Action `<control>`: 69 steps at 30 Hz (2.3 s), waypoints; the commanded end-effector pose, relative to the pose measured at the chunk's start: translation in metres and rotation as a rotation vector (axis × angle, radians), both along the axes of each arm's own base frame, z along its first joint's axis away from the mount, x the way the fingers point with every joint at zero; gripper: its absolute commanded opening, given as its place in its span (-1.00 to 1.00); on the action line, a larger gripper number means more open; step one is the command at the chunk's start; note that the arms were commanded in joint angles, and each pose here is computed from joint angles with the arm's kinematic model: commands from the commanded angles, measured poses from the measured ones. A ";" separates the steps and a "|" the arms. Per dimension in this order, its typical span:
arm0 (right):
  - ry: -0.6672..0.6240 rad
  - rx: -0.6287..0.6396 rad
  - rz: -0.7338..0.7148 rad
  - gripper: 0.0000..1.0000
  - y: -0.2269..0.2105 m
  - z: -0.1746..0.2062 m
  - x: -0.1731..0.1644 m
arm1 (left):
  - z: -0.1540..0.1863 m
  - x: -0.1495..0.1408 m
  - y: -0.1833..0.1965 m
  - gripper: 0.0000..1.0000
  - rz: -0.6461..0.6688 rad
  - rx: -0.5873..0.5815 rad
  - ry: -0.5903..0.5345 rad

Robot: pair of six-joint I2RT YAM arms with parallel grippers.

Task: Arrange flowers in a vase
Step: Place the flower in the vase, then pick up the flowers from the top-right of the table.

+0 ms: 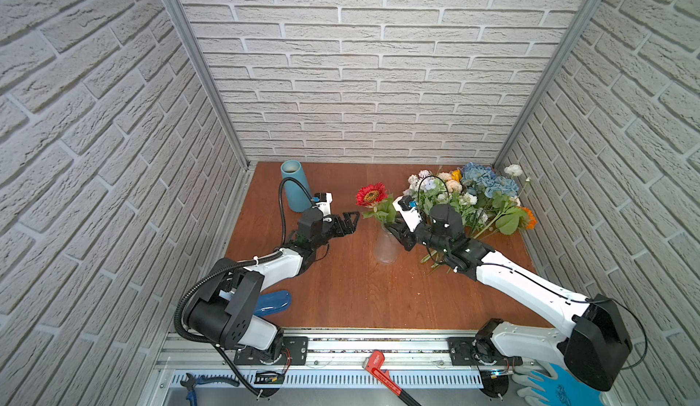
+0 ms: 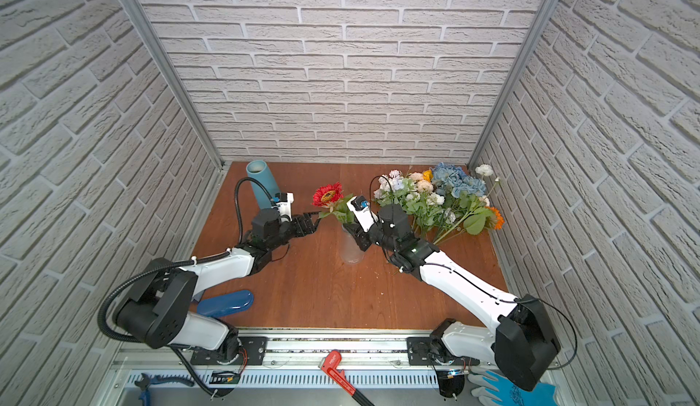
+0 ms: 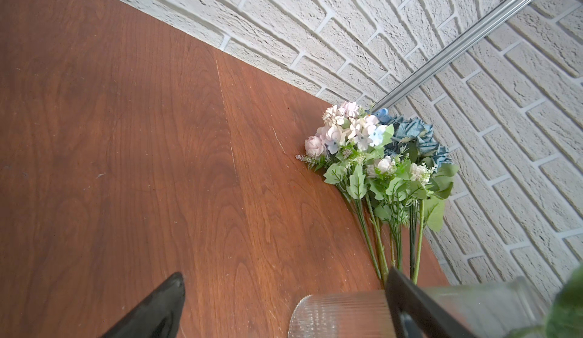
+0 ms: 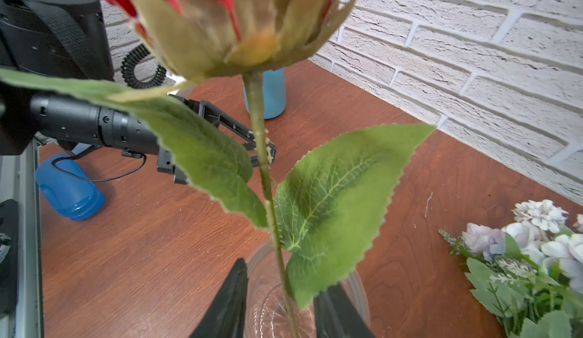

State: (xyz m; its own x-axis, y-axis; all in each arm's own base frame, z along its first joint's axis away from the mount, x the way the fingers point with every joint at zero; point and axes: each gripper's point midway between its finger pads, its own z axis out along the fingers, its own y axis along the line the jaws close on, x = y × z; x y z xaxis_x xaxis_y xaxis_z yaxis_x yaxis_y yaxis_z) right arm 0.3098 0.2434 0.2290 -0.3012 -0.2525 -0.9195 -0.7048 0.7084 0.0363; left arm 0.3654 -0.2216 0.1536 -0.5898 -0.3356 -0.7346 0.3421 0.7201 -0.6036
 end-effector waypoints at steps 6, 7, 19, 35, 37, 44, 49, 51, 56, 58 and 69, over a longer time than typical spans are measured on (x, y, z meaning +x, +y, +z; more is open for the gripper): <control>-0.029 -0.010 -0.186 -0.06 -0.046 0.038 -0.015 | 0.021 0.010 -0.007 0.97 -0.002 -0.027 -0.078; -0.032 -0.023 -0.223 0.01 -0.054 0.040 -0.014 | 0.022 0.011 -0.006 0.97 0.006 -0.031 -0.080; 0.233 0.047 -0.535 0.00 -0.131 -0.011 0.032 | 0.020 0.009 0.002 0.97 0.056 -0.026 -0.080; 0.593 -0.255 -0.759 -0.08 -0.171 -0.118 0.090 | 0.008 0.008 0.008 0.96 0.073 0.025 -0.073; 0.600 -0.288 -0.785 -0.08 -0.175 -0.124 0.098 | 0.006 0.008 0.008 0.96 0.072 0.036 -0.072; 0.667 -0.359 -0.832 -0.15 -0.186 -0.157 0.105 | 0.007 0.010 0.011 0.96 0.068 0.060 -0.084; 0.708 -0.368 -0.844 -0.22 -0.190 -0.180 0.105 | 0.005 0.011 0.012 0.96 0.068 0.064 -0.082; 0.727 -0.365 -0.845 -0.28 -0.191 -0.182 0.107 | 0.005 0.011 0.012 0.96 0.066 0.066 -0.082; 0.755 -0.345 -0.875 -0.29 -0.198 -0.186 0.111 | 0.004 0.011 0.013 0.96 0.069 0.070 -0.081; 0.772 -0.344 -0.874 -0.29 -0.198 -0.189 0.112 | 0.003 0.012 0.013 0.97 0.070 0.069 -0.079; 0.845 -0.372 -0.867 -0.41 -0.195 -0.209 0.117 | 0.004 0.011 0.013 0.96 0.073 0.069 -0.081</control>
